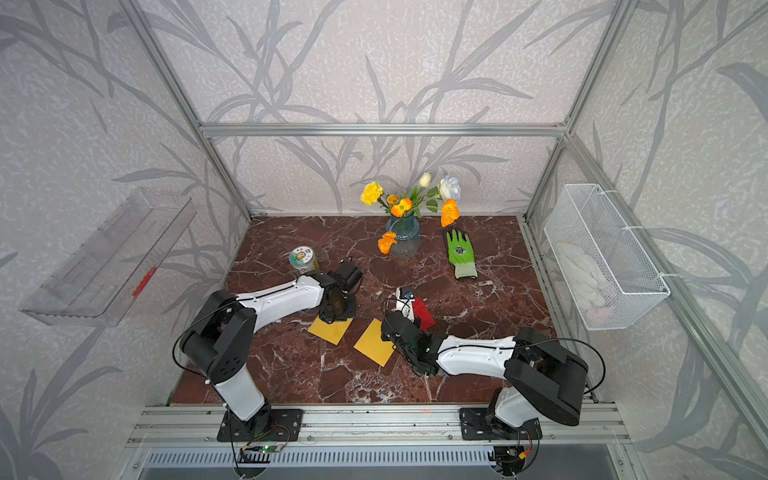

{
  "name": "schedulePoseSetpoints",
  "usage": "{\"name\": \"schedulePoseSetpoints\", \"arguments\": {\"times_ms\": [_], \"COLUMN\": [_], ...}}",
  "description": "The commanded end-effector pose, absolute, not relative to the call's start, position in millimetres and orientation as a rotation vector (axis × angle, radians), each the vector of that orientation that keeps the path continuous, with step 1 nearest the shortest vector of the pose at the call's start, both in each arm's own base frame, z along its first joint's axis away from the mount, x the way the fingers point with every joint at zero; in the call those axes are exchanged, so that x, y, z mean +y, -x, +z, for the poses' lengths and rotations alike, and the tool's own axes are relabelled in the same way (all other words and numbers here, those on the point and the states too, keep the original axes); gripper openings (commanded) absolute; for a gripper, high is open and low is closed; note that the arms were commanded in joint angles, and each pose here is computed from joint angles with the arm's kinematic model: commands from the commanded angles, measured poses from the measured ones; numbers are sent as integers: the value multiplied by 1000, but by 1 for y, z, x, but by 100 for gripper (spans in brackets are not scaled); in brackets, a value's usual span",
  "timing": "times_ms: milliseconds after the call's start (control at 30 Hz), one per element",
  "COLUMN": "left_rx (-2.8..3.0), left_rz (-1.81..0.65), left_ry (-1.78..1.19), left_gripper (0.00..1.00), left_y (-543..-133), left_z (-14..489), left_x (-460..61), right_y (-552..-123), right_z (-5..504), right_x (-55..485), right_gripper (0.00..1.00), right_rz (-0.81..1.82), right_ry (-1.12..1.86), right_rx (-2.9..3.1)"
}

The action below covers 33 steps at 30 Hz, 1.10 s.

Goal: Seal the envelope with a glue stick
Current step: Seal the envelope at the center of the board.

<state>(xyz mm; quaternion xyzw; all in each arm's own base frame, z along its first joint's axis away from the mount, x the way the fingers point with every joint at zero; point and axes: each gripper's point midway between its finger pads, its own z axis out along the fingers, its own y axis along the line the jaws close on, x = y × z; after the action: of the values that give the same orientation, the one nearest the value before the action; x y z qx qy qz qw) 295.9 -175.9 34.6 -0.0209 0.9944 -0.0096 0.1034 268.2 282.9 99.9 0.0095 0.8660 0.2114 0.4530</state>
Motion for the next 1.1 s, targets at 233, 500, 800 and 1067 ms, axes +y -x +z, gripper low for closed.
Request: {"name": "schedulePoseSetpoints", "arguments": {"times_ms": [233, 500, 800, 1067], "left_rx": [2971, 3071, 3047, 2946], "left_rz": [45, 110, 83, -86], "left_ry": [67, 123, 140, 159], "left_gripper": [0, 0, 0, 0], "left_y": [-290, -257, -255, -276], "left_z": [9, -37, -21, 30], "left_x": [-162, -145, -142, -156], "right_y": [-272, -271, -271, -270], "right_z": [111, 108, 110, 114], "right_x": [283, 283, 286, 285], "right_gripper": [0, 0, 0, 0], "right_rz": [514, 509, 517, 526], "right_ry": [-27, -28, -21, -14], "right_rx": [2120, 2130, 2131, 2132]}}
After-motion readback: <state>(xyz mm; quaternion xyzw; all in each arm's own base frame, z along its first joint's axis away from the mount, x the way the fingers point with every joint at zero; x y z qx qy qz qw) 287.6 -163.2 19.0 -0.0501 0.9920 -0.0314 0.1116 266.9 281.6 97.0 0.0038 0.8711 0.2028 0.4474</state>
